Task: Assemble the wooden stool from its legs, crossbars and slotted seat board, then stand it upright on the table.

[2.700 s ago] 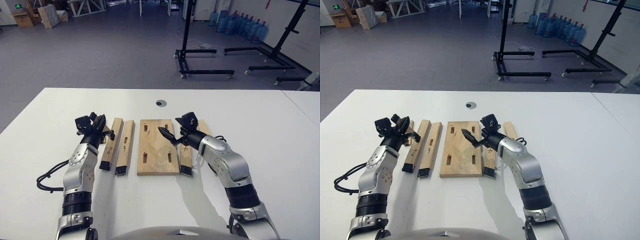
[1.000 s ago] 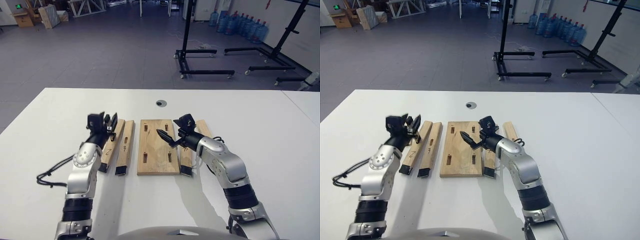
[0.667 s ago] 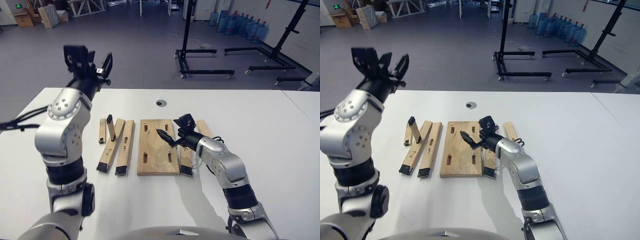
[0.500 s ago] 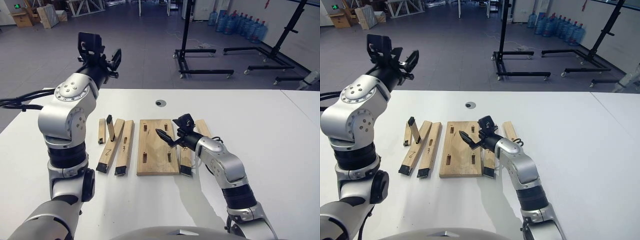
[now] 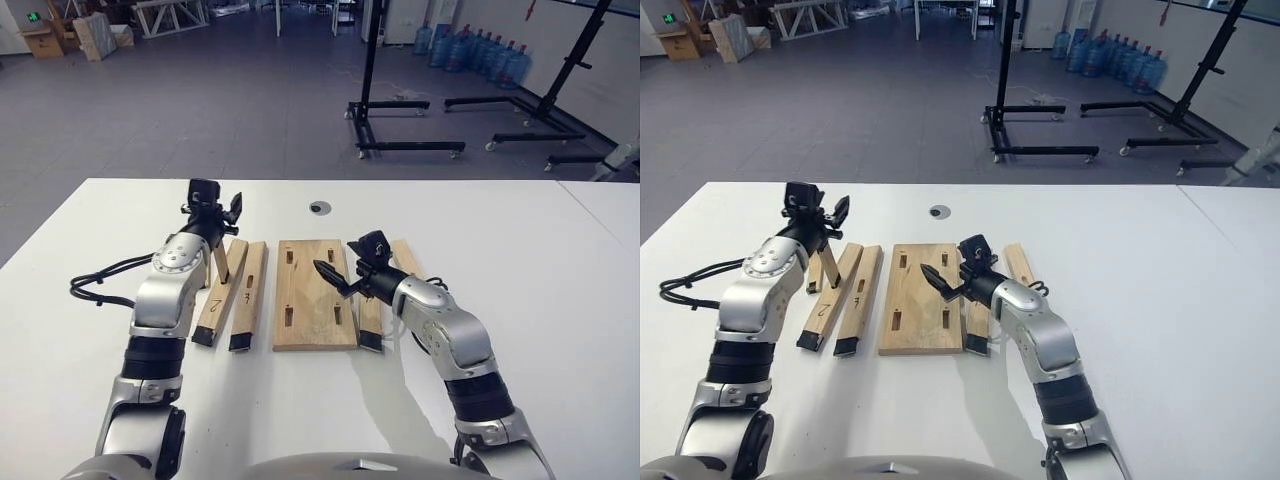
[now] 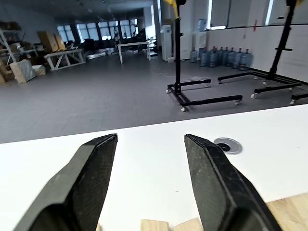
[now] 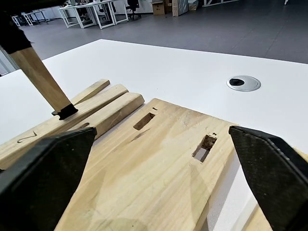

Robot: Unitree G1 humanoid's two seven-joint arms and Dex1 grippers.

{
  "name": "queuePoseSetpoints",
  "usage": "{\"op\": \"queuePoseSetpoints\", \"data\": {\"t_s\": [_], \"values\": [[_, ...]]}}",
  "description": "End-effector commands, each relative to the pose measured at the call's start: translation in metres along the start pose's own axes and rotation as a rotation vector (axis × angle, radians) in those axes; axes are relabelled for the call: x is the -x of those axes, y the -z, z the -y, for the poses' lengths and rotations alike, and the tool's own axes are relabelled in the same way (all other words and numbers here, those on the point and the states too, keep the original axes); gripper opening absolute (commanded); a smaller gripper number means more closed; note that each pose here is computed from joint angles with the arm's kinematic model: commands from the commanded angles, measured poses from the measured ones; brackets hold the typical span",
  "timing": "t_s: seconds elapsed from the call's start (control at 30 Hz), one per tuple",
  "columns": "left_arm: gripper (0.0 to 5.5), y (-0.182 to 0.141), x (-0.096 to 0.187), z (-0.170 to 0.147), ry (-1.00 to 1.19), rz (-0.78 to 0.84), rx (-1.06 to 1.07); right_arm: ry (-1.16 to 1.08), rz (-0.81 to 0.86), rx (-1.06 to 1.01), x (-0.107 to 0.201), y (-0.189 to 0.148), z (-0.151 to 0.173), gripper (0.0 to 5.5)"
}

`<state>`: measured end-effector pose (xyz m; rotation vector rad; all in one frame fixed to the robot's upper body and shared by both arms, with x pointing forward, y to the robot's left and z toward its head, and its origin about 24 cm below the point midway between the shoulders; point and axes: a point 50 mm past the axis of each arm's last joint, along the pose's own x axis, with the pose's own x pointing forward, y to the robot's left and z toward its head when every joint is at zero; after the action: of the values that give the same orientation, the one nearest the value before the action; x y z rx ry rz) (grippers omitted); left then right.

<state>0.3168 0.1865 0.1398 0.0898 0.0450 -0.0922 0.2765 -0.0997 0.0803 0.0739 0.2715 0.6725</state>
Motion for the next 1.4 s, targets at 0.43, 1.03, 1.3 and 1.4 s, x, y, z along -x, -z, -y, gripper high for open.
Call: {"op": "queuePoseSetpoints", "data": {"t_s": [0.43, 1.03, 1.3, 1.4], "values": [[2.53, -0.067, 0.085, -0.047, -0.157, -0.115, 0.122, 0.127, 0.036, 0.020, 0.019, -0.004, 0.024, 5.06], [5.03, 0.047, 0.108, -0.002, 0.071, -0.680, 0.105, 0.110, 0.030, -0.002, 0.012, 0.003, 0.015, 5.06], [5.21, 0.070, 0.105, -0.013, 0.024, -0.717, 0.066, 0.097, 0.027, -0.001, 0.011, 0.003, 0.012, 5.06], [5.21, 0.076, 0.102, -0.013, 0.043, -0.719, 0.047, 0.094, 0.028, 0.000, 0.010, 0.003, 0.011, 5.06]]}}
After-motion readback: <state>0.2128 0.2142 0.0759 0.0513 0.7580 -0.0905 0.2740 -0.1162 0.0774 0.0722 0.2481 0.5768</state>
